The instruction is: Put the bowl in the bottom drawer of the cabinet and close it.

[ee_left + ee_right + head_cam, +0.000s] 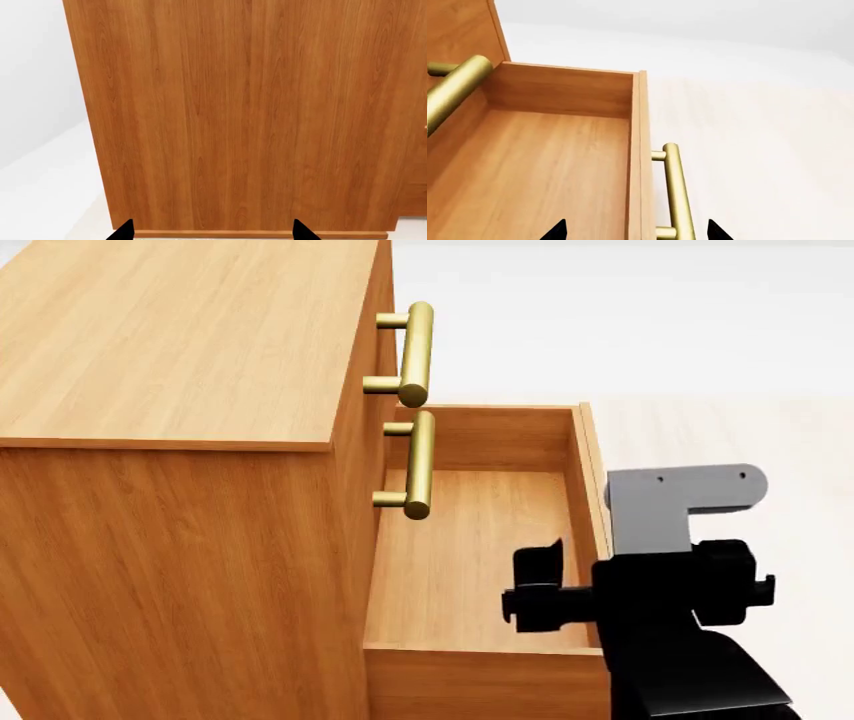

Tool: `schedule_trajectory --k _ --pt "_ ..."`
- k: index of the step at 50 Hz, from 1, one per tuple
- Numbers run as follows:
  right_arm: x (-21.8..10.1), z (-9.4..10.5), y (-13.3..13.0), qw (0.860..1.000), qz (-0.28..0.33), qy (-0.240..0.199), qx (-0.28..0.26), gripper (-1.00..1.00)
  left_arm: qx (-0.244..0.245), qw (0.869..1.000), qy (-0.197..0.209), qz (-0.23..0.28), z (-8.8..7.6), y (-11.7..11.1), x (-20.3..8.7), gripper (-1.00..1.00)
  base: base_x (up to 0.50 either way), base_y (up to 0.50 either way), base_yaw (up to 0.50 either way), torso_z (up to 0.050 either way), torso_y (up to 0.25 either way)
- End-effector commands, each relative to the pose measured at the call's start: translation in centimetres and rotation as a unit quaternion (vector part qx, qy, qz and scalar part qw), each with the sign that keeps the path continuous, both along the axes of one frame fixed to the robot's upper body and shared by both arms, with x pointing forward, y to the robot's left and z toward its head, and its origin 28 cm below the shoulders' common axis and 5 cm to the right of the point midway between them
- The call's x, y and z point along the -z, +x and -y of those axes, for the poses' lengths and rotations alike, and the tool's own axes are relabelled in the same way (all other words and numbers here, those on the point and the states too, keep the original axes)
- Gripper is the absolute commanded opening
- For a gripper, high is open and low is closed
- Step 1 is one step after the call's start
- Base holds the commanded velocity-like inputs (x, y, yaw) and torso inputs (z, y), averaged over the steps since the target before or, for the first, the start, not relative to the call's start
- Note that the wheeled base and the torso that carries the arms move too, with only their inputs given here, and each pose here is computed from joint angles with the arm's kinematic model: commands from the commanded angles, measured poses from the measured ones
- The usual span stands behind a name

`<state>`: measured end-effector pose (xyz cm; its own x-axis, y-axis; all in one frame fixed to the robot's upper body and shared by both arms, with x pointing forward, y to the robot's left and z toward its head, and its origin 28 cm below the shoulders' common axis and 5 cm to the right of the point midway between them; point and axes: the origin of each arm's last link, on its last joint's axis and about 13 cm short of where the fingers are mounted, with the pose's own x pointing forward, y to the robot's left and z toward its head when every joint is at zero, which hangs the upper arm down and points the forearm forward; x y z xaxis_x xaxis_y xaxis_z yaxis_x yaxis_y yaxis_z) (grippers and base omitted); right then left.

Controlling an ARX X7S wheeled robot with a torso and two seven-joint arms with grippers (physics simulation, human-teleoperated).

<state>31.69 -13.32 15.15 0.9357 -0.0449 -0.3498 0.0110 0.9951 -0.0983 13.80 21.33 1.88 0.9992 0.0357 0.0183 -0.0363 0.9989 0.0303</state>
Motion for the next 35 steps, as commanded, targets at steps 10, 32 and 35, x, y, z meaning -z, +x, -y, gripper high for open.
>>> schedule_trajectory --k 10,32,35 --pt "1.1 0.3 0.5 0.999 -0.045 0.028 0.009 1.00 0.000 1.000 -0.001 -0.001 0.0 0.0 -0.1 1.00 0.00 0.00 0.00 0.000 0.000" --pt "3.1 0.6 0.7 0.996 -0.078 0.031 0.025 1.00 -0.001 1.000 -0.001 -0.001 0.0 0.1 0.2 1.00 0.00 0.00 0.00 0.000 0.000" --pt "3.2 0.6 0.7 0.996 -0.079 0.032 0.026 1.00 -0.001 1.000 -0.002 -0.001 0.0 0.1 0.2 1.00 0.00 0.00 0.00 0.000 0.000"
